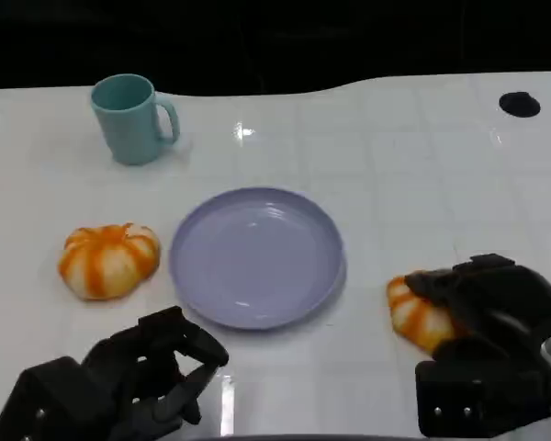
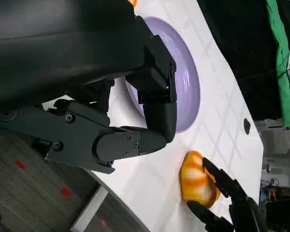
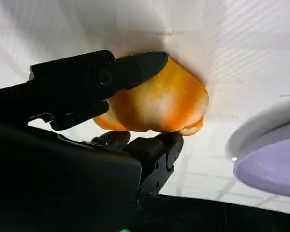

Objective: Grasp the bread from the table and place it into the plate.

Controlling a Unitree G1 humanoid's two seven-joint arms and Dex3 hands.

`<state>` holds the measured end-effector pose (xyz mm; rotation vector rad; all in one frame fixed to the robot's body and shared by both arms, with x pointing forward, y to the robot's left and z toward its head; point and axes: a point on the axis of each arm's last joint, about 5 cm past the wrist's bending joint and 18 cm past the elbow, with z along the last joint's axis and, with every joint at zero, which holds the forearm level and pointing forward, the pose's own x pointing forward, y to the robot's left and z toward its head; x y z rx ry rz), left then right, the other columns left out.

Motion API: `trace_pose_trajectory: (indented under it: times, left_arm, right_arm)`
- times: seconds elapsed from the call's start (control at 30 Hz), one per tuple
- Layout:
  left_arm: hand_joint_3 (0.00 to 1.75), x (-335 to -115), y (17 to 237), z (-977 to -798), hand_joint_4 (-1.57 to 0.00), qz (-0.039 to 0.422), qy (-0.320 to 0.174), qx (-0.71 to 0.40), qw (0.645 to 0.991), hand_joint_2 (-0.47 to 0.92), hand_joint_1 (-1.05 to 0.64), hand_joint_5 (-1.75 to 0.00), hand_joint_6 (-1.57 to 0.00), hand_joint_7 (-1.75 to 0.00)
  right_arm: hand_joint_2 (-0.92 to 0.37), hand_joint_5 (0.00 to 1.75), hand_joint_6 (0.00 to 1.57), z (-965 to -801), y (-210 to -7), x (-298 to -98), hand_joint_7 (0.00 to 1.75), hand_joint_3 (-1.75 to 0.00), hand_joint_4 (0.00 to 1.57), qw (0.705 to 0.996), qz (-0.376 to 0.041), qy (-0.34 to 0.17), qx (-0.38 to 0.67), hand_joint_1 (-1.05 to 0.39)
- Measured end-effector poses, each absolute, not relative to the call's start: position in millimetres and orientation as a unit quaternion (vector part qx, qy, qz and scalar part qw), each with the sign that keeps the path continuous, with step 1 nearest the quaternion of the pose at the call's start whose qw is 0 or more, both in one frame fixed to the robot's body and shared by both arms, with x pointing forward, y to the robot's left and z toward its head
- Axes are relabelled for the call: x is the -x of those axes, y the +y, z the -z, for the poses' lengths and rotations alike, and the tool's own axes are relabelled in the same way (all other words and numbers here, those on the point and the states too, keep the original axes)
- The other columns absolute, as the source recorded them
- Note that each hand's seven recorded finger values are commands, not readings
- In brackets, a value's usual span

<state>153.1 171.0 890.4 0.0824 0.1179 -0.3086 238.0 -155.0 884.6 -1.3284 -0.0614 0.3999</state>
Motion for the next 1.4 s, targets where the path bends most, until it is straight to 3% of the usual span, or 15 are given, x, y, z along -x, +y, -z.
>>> trace_pose_trajectory:
  times: [0.03,0.07,0.13,0.17,0.2,0.27,0.33,0.43,0.93,1.03,1.2,1.4]
  left_arm:
    - [0.47,-153.1,170.8,-890.7,-0.62,0.154,0.058,-0.041,0.986,0.92,-0.41,-1.75,-0.60,-1.33]
    - [0.47,-153.1,170.6,-891.0,-0.63,0.154,0.057,-0.041,0.986,0.92,-0.41,-1.75,-0.60,-1.33]
    - [0.47,-153.1,170.4,-891.1,-0.63,0.155,0.057,-0.042,0.985,0.92,-0.41,-1.75,-0.60,-1.33]
    - [0.48,-153.0,170.3,-891.0,-0.64,0.155,0.057,-0.042,0.985,0.92,-0.41,-1.75,-0.59,-1.33]
    - [0.48,-153.0,170.1,-891.1,-0.64,0.155,0.057,-0.042,0.985,0.92,-0.41,-1.75,-0.59,-1.33]
    - [0.48,-152.9,170.0,-891.2,-0.65,0.156,0.057,-0.042,0.985,0.92,-0.41,-1.75,-0.59,-1.33]
    - [0.48,-152.8,169.9,-891.6,-0.64,0.155,0.056,-0.043,0.985,0.92,-0.40,-1.75,-0.59,-1.33]
    - [0.48,-152.8,169.7,-892.5,-0.64,0.155,0.054,-0.043,0.985,0.92,-0.40,-1.75,-0.59,-1.34]
    - [0.48,-152.6,169.3,-894.6,-0.63,0.155,0.057,-0.042,0.985,0.92,-0.38,-1.75,-0.58,-1.33]
    - [0.48,-152.5,169.2,-894.6,-0.64,0.154,0.056,-0.042,0.986,0.92,-0.38,-1.75,-0.58,-1.34]
    - [0.47,-152.4,169.2,-894.5,-0.62,0.154,0.060,-0.042,0.985,0.92,-0.38,-1.75,-0.58,-1.33]
    - [0.47,-152.0,169.0,-894.4,-0.63,0.154,0.061,-0.042,0.985,0.92,-0.37,-1.75,-0.58,-1.34]
  right_arm:
    - [-0.91,0.37,0.87,-883.5,-154.4,-238.5,0.11,-0.02,0.79,0.774,-0.179,-0.033,0.607,-0.34]
    - [-0.91,0.73,1.06,-881.4,-153.9,-239.0,0.15,-0.03,0.88,0.781,-0.170,-0.040,0.599,-0.23]
    - [-0.91,1.05,1.16,-876.5,-152.6,-238.9,0.16,-0.03,0.85,0.804,-0.149,-0.063,0.572,-0.18]
    - [-0.82,1.45,1.17,-874.6,-151.6,-238.9,0.55,-0.31,0.93,0.813,-0.140,-0.073,0.561,-0.10]
    - [-0.64,1.60,1.07,-872.5,-150.8,-239.1,0.92,-0.69,0.95,0.821,-0.134,-0.085,0.548,-0.08]
    - [-0.40,1.71,0.93,-868.7,-150.2,-239.1,1.38,-1.15,0.97,0.832,-0.123,-0.112,0.529,-0.05]
    - [-0.31,1.74,0.84,-865.5,-149.8,-239.5,1.60,-1.33,0.97,0.842,-0.115,-0.135,0.510,-0.05]
    - [-0.28,1.75,0.77,-864.5,-148.4,-242.4,1.73,-1.40,0.97,0.848,-0.106,-0.154,0.495,-0.05]
    - [-0.26,1.75,0.75,-873.8,-143.1,-255.3,1.69,-1.37,0.97,0.857,-0.078,-0.179,0.476,-0.05]
    - [-0.30,1.75,0.73,-875.6,-142.9,-256.2,1.74,-1.31,0.96,0.859,-0.071,-0.179,0.474,-0.04]
    - [-0.35,1.75,0.71,-886.7,-142.6,-261.9,1.75,-1.23,0.94,0.872,-0.061,-0.189,0.447,-0.02]
    - [-0.29,1.75,0.72,-902.8,-129.3,-268.3,1.75,-1.35,0.95,0.888,-0.085,-0.210,0.401,-0.01]
